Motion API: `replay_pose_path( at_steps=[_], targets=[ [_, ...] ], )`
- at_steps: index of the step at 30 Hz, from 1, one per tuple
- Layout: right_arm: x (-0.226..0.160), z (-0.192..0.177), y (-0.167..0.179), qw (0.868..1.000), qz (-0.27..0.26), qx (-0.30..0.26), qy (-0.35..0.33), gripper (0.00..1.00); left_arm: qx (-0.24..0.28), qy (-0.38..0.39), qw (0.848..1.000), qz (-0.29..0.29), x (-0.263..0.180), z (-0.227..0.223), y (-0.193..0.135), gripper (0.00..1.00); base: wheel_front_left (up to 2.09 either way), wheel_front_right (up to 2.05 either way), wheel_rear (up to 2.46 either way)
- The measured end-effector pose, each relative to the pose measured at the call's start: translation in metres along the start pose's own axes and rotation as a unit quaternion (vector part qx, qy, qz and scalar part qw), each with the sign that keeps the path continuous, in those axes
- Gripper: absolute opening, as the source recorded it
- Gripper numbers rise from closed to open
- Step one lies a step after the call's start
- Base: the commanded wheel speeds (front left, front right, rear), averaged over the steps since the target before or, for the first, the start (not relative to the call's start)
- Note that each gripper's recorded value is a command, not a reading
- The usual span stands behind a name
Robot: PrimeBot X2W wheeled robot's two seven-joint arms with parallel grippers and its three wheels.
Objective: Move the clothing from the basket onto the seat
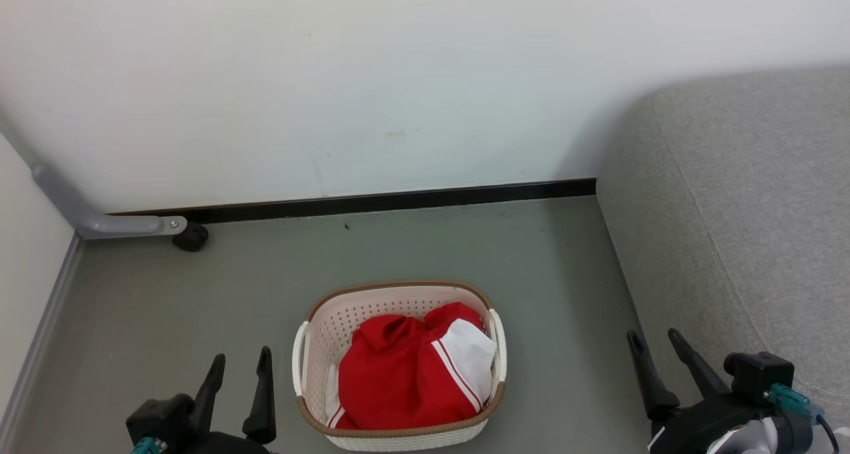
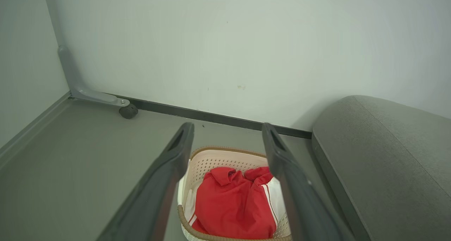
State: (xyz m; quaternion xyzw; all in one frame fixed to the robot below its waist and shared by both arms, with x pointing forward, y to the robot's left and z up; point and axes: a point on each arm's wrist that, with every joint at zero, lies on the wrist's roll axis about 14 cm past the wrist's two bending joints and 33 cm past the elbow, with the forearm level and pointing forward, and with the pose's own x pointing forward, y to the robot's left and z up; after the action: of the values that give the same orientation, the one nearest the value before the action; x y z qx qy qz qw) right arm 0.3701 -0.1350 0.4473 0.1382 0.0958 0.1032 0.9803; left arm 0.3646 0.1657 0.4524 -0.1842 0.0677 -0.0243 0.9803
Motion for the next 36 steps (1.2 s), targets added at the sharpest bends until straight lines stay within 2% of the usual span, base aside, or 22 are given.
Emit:
replay_pose_path(
  at_steps=[16,36],
  targets=[
    [0.001,-0.006,0.004,0.994,0.025,-0.109,0.004,1.0,0.108,-0.006,0.994,-0.034,0.001,-0.002,-0.01,1.0,0.0,0.0,0.0],
    [0.0,-0.01,-0.004,0.994,0.011,-0.109,0.01,1.0,0.105,0.003,0.994,-0.035,0.007,-0.007,-0.01,1.0,0.0,0.0,0.0]
  ],
)
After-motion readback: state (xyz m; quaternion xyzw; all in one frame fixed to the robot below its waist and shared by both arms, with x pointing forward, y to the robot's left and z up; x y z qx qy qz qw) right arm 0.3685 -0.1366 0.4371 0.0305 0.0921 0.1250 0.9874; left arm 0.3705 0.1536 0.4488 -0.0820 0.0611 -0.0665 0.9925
